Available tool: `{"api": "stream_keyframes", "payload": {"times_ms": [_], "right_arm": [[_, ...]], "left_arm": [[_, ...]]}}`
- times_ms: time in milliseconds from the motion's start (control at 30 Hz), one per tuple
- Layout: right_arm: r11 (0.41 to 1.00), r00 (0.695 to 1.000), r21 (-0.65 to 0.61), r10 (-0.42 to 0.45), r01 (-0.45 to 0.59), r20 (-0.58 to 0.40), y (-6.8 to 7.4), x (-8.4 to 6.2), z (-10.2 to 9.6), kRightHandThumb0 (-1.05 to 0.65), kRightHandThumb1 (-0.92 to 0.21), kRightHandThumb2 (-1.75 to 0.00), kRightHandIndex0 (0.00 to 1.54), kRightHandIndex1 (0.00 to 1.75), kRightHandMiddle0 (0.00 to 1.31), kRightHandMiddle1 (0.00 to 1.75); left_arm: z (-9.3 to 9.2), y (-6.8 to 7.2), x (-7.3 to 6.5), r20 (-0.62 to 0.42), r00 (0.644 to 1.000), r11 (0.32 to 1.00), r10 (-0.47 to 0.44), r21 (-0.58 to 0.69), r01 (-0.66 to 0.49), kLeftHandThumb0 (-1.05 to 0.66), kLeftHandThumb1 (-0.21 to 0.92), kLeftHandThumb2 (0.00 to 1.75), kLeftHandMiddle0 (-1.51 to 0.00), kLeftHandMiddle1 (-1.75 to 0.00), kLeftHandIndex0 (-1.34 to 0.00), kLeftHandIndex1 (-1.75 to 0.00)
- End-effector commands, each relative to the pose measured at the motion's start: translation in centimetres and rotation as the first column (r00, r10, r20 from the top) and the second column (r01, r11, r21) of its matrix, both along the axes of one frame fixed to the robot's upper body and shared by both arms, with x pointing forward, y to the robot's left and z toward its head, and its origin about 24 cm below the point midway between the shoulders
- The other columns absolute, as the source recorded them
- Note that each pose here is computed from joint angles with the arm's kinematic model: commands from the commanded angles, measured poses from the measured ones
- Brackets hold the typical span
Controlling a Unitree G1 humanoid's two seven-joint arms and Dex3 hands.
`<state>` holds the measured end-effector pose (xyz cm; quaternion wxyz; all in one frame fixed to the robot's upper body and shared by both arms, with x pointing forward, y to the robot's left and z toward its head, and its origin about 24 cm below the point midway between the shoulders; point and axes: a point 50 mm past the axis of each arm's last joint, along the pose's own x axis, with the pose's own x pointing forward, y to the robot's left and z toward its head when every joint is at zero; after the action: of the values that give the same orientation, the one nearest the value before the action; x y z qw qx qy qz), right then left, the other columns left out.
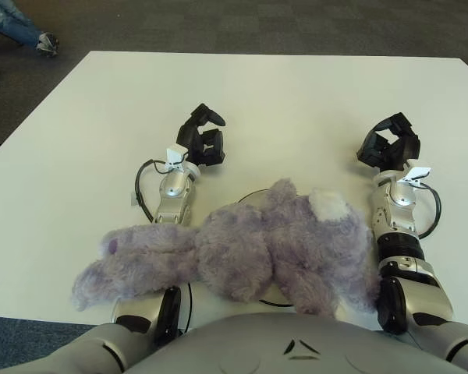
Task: Put the doll into the plate.
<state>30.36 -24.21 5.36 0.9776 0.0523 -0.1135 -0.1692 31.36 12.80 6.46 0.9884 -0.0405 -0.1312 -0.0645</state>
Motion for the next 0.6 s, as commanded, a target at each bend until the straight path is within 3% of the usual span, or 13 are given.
{"api": "stream_keyframes", "payload": {"times_ms": [0, 567], "right_arm": [[0.997, 0.997, 0.083, 0.013, -0.006, -0.081, 0.46, -1.05, -2.12, -0.49, -0.30, -1.34, 1.26, 1.75, 0.63, 1.75], [0.982, 0.979, 0.154, 0.132, -0.109, -0.154, 0.91, -1.86, -1.39, -0.50, -0.27, -1.38, 1.27, 1.75, 0.66, 1.75]], "left_arm": [[-1.08, 0.18, -0.40, -0.051, 0.998, 1.000, 0.025, -0.012, -0.026, -0.45, 0.41, 1.20, -1.21, -1.75, -0.54, -1.75], [-1.31, 0.05, -0.46, -0.087, 0.987, 0.990, 0.136, -0.019, -0.138, -0.45, 0.39, 1.22, -1.21, -1.75, -0.55, -1.75]]}}
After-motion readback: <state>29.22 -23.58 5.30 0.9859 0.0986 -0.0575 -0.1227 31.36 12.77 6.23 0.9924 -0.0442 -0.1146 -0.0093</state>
